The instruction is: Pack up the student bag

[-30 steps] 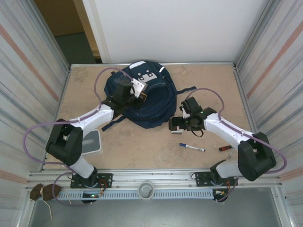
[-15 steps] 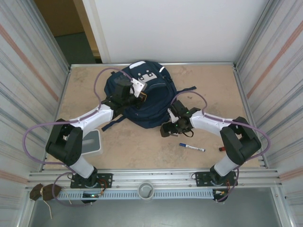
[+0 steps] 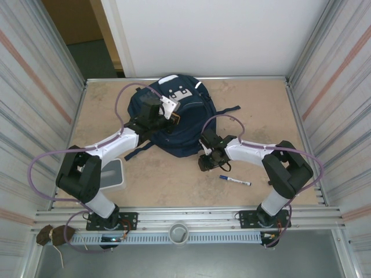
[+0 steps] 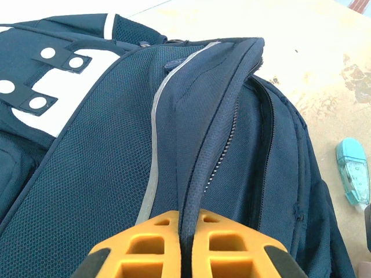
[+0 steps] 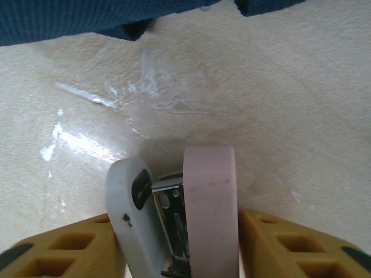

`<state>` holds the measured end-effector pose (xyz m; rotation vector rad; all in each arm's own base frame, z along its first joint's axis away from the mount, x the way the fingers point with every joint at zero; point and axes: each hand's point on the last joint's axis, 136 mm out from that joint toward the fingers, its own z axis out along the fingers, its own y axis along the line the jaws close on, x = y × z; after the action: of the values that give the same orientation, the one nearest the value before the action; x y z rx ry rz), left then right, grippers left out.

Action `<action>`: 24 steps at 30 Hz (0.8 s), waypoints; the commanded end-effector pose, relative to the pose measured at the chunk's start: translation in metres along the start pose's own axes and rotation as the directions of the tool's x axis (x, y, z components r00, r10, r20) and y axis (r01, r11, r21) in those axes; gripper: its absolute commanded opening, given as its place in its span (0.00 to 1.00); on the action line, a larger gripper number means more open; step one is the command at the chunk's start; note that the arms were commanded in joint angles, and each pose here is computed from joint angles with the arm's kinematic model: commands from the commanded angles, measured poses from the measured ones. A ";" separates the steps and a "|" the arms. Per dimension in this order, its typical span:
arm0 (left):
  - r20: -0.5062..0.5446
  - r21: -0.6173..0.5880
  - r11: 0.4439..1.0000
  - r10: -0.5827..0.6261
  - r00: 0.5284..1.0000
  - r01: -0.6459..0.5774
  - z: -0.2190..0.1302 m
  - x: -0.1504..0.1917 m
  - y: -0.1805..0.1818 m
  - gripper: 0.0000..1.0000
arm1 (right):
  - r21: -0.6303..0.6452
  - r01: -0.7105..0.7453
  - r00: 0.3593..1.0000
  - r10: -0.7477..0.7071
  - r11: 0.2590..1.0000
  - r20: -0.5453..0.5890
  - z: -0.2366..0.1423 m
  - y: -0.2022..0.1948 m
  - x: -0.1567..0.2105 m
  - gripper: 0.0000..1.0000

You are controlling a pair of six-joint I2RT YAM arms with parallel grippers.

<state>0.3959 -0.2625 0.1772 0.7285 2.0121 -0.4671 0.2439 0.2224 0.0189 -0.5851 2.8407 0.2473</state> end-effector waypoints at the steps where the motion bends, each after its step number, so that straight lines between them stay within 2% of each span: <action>1: 0.108 0.033 0.999 -0.006 0.994 0.002 -0.022 -0.040 -0.006 0.00 | 0.013 0.024 0.998 -0.025 1.000 0.050 -0.003 0.003 -0.014 0.42; 4: 0.108 0.047 0.998 -0.046 0.993 0.041 -0.028 -0.049 -0.005 0.00 | -0.018 0.017 0.995 -0.015 1.000 0.101 -0.022 0.008 -0.021 0.36; 7: 0.119 0.097 0.985 -0.153 0.981 0.142 -0.037 -0.066 0.003 0.00 | -0.172 -0.016 0.977 0.051 0.985 0.205 -0.058 0.027 -0.045 0.35; 11: 0.136 0.171 0.967 -0.215 0.967 0.191 -0.049 -0.088 0.002 0.00 | -0.470 -0.074 0.909 0.253 0.879 0.331 -0.114 0.051 -0.098 0.33; 14: 0.131 0.185 0.964 -0.219 0.967 0.193 -0.052 -0.100 0.000 0.00 | -0.580 -0.125 0.850 0.389 0.805 0.356 -0.136 0.052 -0.139 0.33; 17: 0.124 0.184 0.962 -0.225 0.966 0.200 -0.051 -0.108 0.002 0.00 | -0.628 -0.189 0.795 0.493 0.755 0.354 -0.142 0.049 -0.180 0.33; 21: 0.140 0.204 0.950 -0.266 0.954 0.235 -0.051 -0.120 0.008 0.00 | -0.636 -0.316 0.722 0.613 0.704 0.321 -0.116 0.044 -0.226 0.36; 22: 0.145 0.209 0.947 -0.276 0.950 0.244 -0.051 -0.124 0.009 0.00 | -0.643 -0.328 0.707 0.632 0.692 0.319 -0.109 0.045 -0.236 0.38; 24: 0.153 0.214 0.941 -0.299 0.942 0.263 -0.051 -0.130 0.013 0.00 | -0.631 -0.370 0.691 0.656 0.682 0.303 -0.091 0.046 -0.251 0.50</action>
<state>0.4135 -0.2546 0.2427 0.5004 2.1217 -0.7711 0.4107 0.3257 0.1856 0.1107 2.3127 1.1109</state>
